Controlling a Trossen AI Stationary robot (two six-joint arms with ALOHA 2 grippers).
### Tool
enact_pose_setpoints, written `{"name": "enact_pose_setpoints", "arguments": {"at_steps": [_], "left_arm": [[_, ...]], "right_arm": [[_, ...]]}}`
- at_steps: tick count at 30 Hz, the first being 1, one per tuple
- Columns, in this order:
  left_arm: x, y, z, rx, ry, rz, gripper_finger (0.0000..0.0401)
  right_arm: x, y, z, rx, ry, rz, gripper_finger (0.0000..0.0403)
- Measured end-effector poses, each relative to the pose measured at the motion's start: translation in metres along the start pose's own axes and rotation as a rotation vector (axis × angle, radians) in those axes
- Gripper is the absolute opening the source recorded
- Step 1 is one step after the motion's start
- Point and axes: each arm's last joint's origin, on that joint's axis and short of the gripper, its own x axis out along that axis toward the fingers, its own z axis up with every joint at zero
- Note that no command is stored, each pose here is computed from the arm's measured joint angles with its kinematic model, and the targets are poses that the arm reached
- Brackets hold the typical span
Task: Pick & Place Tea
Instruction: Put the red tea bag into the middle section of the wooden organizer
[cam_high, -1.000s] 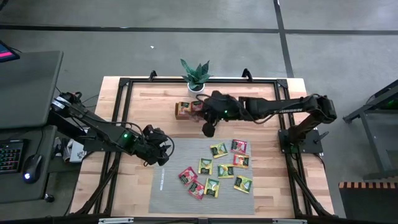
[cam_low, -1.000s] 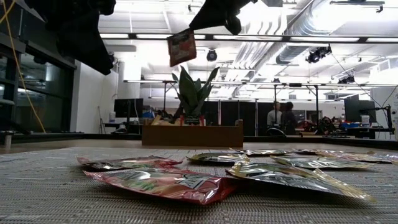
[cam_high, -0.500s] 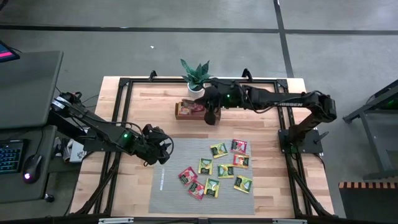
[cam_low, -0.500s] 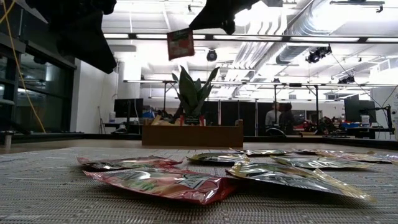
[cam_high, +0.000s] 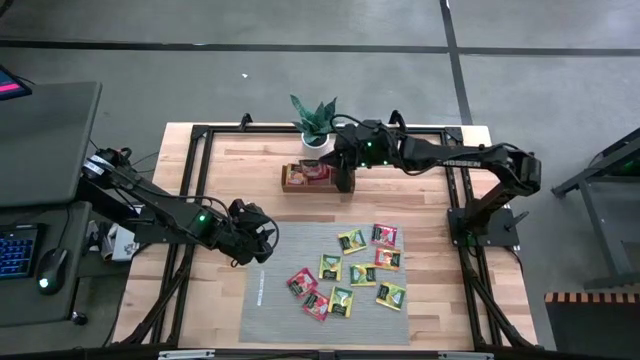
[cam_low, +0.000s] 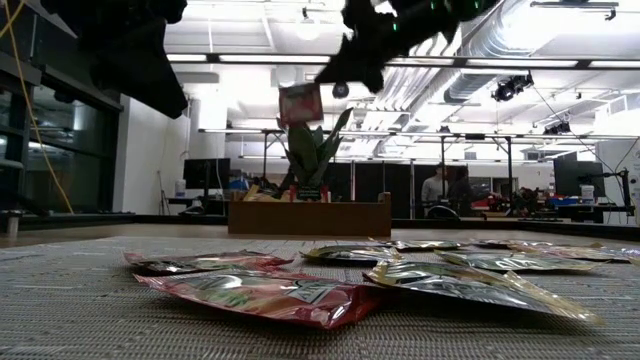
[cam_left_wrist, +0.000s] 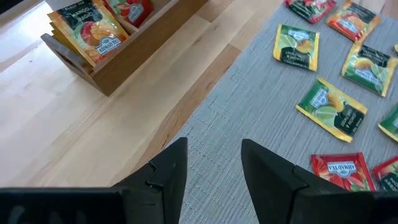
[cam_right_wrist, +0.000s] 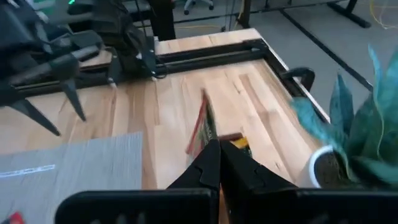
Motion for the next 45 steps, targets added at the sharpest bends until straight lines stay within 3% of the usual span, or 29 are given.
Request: {"name": "enact_pose_setpoints", "arguments": {"at_steps": [14, 35, 45], "left_arm": [[0.0, 0.0, 0.001, -0.037, -0.028, 0.01, 0.0149], [0.0, 0.0, 0.002, -0.104, -0.034, 0.014, 0.0149], [0.0, 0.0, 0.001, -0.116, -0.034, 0.014, 0.0149]], "right_arm": [[0.011, -0.032, -0.064, 0.08, -0.006, 0.015, 0.0], [0.05, -0.061, -0.101, 0.088, 0.074, 0.035, 0.0], [0.05, -0.064, -0.102, 0.088, 0.078, 0.022, 0.0]]}}
